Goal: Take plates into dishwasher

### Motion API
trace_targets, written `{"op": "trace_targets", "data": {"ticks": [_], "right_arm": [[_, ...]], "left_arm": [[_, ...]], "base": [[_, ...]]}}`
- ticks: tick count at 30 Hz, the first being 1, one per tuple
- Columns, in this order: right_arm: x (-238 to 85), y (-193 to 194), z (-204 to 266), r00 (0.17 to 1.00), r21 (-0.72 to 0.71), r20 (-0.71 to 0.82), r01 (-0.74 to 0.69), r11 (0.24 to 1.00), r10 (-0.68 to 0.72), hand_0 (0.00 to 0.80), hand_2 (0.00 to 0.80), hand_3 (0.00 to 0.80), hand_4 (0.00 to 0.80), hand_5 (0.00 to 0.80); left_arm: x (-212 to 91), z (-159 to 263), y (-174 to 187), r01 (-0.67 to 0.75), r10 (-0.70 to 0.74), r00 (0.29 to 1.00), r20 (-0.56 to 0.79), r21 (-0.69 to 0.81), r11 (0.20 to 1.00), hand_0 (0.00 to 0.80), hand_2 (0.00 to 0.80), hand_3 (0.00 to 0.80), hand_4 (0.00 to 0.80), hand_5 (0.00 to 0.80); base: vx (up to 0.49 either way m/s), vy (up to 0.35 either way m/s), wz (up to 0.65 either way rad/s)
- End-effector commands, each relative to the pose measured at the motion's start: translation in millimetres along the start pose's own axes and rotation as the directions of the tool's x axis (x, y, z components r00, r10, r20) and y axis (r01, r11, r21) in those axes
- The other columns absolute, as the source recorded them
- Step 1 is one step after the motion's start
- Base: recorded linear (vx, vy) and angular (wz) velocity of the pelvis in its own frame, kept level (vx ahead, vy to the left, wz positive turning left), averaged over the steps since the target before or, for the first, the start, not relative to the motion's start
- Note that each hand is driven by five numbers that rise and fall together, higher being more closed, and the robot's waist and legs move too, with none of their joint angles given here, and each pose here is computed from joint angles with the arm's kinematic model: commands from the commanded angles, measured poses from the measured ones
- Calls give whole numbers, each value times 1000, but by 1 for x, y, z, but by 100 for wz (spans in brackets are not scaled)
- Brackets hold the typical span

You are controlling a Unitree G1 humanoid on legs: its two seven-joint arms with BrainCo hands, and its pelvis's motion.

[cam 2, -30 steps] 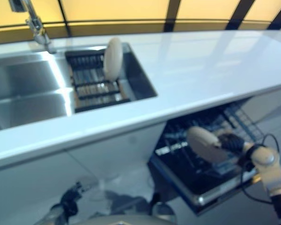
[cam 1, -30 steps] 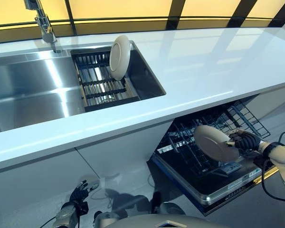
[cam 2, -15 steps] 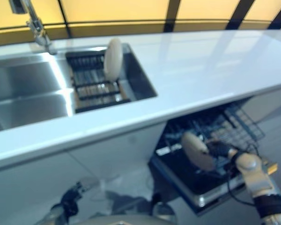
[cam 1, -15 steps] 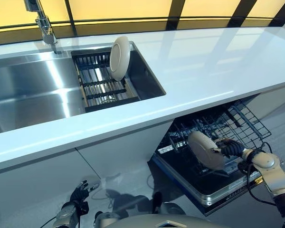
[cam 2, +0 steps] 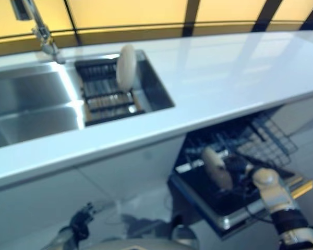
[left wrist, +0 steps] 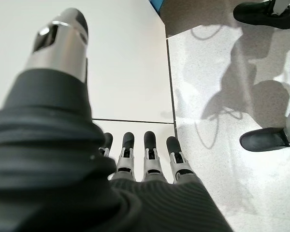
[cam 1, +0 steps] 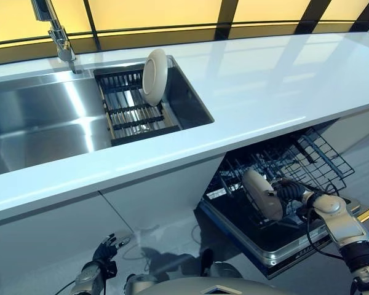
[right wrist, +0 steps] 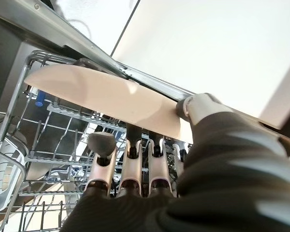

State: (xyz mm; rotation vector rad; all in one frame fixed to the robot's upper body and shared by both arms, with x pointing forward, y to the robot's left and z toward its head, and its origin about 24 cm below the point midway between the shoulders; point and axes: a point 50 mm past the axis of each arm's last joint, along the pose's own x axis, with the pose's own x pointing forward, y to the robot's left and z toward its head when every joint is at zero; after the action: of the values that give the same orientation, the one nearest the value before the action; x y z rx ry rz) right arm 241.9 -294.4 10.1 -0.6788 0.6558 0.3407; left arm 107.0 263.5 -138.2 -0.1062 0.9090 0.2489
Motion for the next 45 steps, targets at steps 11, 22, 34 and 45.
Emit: {"op": "trace_targets", "data": {"ticks": [11, 22, 34, 45], "right_arm": [[19, -23, 43, 997, 6, 57, 58, 998, -59, 800, 800, 800, 800, 800], [24, -27, 46, 995, 52, 41, 84, 995, -86, 0, 0, 0, 0, 0], [12, -42, 46, 986, 56, 59, 153, 987, -157, 0, 0, 0, 0, 0], [-17, -76, 39, 943, 107, 62, 320, 942, -327, 0, 0, 0, 0, 0]], "left_arm": [[9, 16, -19, 55, -55, 997, 49, 3, 999, 0, 0, 0, 0, 0], [10, 16, -20, 60, -60, 997, 44, 8, 998, 0, 0, 0, 0, 0], [9, 15, -18, 52, -52, 998, 47, 2, 999, 0, 0, 0, 0, 0], [7, 14, -9, 17, -16, 998, 55, -24, 1000, 0, 0, 0, 0, 0]], "base": [[1, 1, 0], [1, 6, 2], [0, 0, 0], [0, 0, 0]]}}
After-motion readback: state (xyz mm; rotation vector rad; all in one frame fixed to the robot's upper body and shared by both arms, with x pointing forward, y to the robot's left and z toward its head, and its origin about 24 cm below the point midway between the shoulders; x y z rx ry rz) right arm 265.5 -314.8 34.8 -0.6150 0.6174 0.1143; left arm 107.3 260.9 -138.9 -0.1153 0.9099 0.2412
